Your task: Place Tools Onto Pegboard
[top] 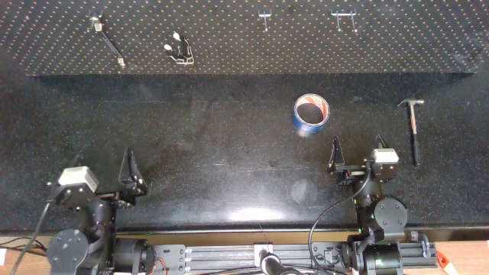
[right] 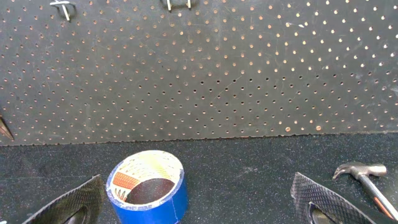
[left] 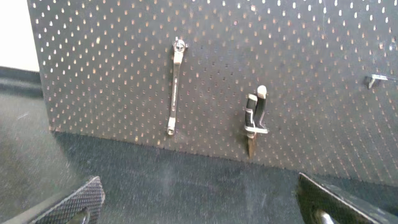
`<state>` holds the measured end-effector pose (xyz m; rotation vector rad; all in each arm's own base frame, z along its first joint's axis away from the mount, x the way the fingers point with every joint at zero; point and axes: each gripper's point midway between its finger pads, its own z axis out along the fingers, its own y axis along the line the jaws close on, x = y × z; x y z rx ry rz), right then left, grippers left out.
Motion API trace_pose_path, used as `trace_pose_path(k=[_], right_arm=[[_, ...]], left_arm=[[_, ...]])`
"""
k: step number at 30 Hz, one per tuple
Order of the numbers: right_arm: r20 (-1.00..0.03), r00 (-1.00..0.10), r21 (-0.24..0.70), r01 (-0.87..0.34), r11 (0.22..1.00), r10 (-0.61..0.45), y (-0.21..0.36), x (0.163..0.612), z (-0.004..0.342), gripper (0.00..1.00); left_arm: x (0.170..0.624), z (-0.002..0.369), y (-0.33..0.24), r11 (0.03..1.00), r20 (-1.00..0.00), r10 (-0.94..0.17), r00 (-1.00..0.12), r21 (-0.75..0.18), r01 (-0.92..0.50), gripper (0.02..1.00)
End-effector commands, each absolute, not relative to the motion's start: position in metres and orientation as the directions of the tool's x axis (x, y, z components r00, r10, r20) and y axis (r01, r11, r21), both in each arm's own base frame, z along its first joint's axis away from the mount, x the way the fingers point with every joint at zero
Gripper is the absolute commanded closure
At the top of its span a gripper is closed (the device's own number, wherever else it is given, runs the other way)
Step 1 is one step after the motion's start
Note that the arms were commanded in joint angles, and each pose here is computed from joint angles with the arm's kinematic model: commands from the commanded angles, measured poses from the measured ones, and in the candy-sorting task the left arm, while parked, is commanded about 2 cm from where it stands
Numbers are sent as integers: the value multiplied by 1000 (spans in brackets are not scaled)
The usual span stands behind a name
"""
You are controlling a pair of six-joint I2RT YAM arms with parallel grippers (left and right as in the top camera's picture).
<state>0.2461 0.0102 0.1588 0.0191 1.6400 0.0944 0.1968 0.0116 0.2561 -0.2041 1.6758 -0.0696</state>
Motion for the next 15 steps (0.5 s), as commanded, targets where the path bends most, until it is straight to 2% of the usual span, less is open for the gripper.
trace_pose_path(k=[1, 6, 10, 13, 15], right_arm=[[-996, -72, 63, -56, 996, 59, 12, 246, 158, 25], [-996, -72, 63, -56, 996, 59, 12, 246, 158, 25], [-996, -72, 63, -56, 996, 59, 12, 246, 158, 25], [-996, -72, 63, -56, 996, 59, 12, 246, 158, 25], [-996, -72, 63, -56, 996, 59, 12, 246, 158, 25]], left_arm=[[208, 241, 11, 981, -982, -181, -55, -176, -81, 25], [228, 218, 10, 981, -983, -182, -20, -180, -66, 25], [241, 205, 10, 981, -981, -185, 63, -188, -39, 23], [247, 180, 9, 982, -982, -185, 28, -186, -37, 25], [247, 173, 9, 988, -988, -151, -1, -151, -40, 25]])
